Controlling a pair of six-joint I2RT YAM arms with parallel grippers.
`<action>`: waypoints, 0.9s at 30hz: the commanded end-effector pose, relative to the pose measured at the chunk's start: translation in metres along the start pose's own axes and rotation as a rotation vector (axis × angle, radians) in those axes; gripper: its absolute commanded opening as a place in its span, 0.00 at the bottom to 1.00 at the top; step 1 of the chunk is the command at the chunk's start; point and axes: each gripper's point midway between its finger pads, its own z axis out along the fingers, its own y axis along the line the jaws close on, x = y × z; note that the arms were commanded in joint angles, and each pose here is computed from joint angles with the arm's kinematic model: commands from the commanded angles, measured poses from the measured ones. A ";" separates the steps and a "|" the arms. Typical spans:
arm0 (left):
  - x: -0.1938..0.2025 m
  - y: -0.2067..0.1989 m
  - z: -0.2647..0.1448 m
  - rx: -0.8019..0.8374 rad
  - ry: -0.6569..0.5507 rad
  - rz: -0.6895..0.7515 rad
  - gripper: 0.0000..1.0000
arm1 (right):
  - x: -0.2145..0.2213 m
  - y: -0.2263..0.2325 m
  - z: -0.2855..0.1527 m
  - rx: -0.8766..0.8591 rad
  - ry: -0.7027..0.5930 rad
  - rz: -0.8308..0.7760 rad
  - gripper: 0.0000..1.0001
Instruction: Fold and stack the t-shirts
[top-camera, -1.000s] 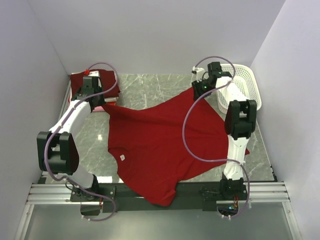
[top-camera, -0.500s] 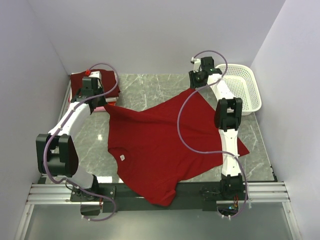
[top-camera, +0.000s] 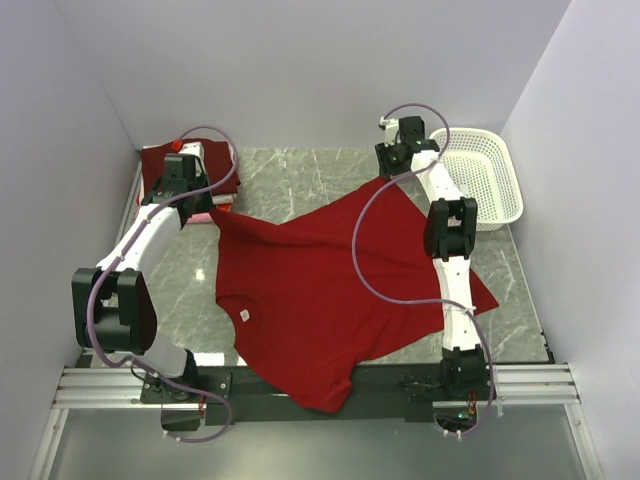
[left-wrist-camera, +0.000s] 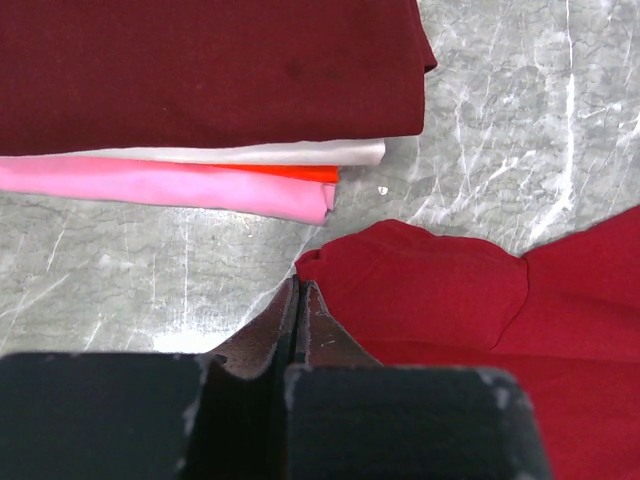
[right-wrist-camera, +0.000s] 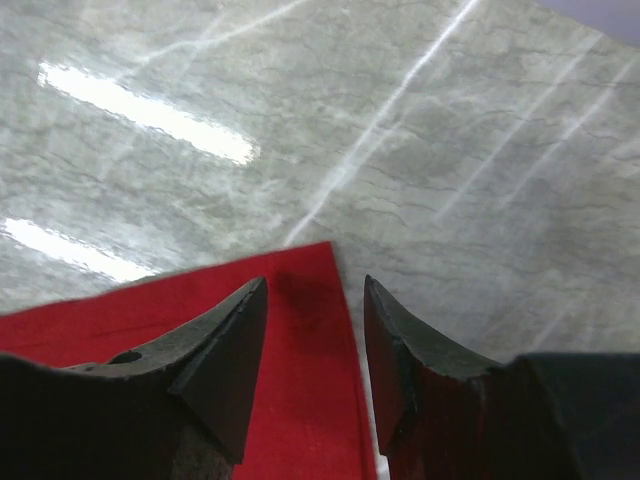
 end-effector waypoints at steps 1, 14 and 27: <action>-0.016 -0.006 -0.009 0.034 -0.061 0.005 0.00 | -0.023 -0.007 -0.012 0.052 -0.042 -0.076 0.50; -0.015 -0.005 -0.012 0.035 -0.064 0.011 0.00 | -0.005 0.024 0.000 0.024 0.048 -0.241 0.51; -0.015 -0.006 -0.013 0.039 -0.065 0.015 0.00 | 0.013 0.039 0.009 0.068 0.132 -0.346 0.48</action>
